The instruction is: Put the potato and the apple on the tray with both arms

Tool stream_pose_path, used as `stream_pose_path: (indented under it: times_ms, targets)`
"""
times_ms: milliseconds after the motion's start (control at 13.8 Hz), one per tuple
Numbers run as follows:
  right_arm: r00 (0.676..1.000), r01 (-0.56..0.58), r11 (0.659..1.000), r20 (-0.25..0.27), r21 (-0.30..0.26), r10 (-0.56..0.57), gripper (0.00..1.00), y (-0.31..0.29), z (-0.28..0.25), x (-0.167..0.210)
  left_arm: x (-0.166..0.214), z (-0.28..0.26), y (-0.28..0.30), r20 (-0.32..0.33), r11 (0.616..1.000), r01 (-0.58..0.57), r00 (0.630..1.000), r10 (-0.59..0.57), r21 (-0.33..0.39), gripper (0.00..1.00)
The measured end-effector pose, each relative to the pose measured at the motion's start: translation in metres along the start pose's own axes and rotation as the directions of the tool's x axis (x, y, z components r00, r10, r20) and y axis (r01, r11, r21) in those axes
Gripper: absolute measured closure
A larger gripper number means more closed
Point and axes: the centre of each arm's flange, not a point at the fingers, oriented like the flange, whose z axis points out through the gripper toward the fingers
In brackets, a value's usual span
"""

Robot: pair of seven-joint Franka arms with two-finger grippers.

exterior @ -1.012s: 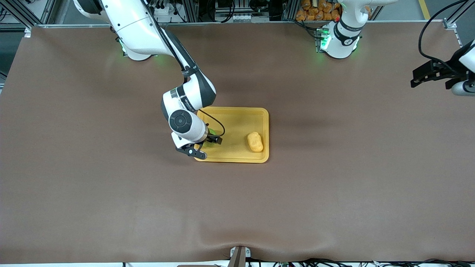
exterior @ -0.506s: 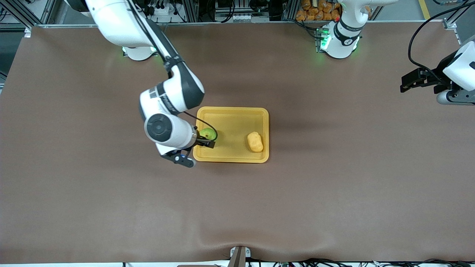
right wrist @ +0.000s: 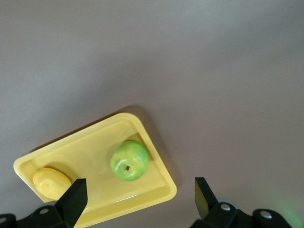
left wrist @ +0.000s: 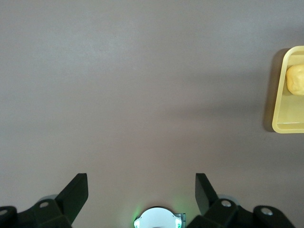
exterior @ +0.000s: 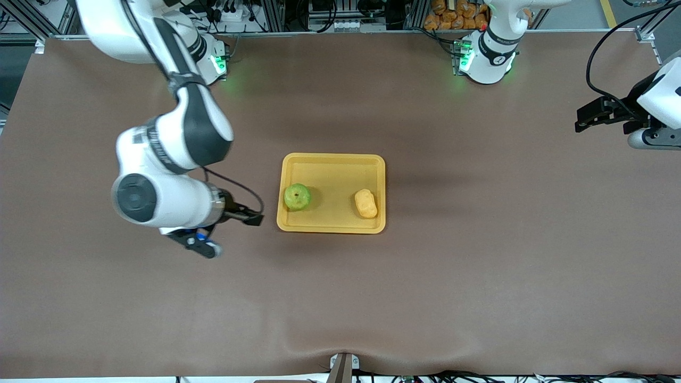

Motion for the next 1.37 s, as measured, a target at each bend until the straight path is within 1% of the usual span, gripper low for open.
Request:
stream_pose_path:
  times_ms: [145,217,289,434,651,723,867,1012,1157,1229,1373]
  targets:
    - [1.000,0.011,1.000,-0.004,0.018,-0.011,0.00,0.030,-0.034,0.013,0.000,-0.001,0.000,-0.002,1.000,0.000,1.000,0.000,0.000,0.00]
    - [0.999,0.034,0.999,0.007,0.017,-0.034,0.00,0.046,-0.046,0.018,0.000,-0.001,0.000,-0.002,1.000,0.000,1.000,0.000,0.000,0.00]
    - [0.998,0.063,0.998,0.016,0.016,-0.063,0.00,0.061,-0.054,0.023,0.000,-0.001,0.000,-0.002,1.000,0.001,1.000,-0.001,0.000,0.00]
    - [0.995,0.103,0.994,0.015,0.023,-0.103,0.00,0.088,-0.070,0.036,0.000,-0.001,-0.001,-0.002,1.000,0.002,1.000,-0.002,0.000,0.00]
    - [0.995,0.094,0.995,0.023,0.033,-0.095,0.00,0.133,-0.094,0.050,0.000,-0.001,-0.001,-0.002,1.000,0.003,1.000,-0.003,0.000,0.00]
    - [0.993,0.118,0.992,0.022,0.040,-0.118,0.00,0.146,-0.105,0.050,0.000,-0.001,-0.001,-0.002,1.000,0.003,1.000,-0.003,0.000,0.00]
    - [0.985,0.171,0.984,-0.001,0.040,-0.171,0.00,0.176,-0.137,0.042,0.000,-0.001,-0.001,-0.003,1.000,0.001,1.000,-0.001,0.000,0.00]
    - [0.985,0.172,0.985,-0.024,0.030,-0.172,0.00,0.202,-0.167,0.029,0.000,-0.001,0.001,-0.004,1.000,-0.002,1.000,0.002,0.000,0.00]
    - [0.985,0.168,0.985,-0.057,0.034,-0.166,0.00,0.220,-0.193,0.015,0.000,-0.002,0.002,-0.006,1.000,-0.004,1.000,0.004,0.001,0.00]
    - [0.982,0.174,0.985,-0.080,0.018,-0.172,0.00,0.228,-0.203,0.009,0.000,-0.003,0.002,-0.008,1.000,-0.003,1.000,0.003,0.001,0.00]
    - [0.966,0.224,0.974,-0.119,-0.040,-0.227,0.00,0.243,-0.220,-0.004,0.000,-0.006,0.001,-0.016,1.000,-0.001,1.000,0.001,0.001,0.00]
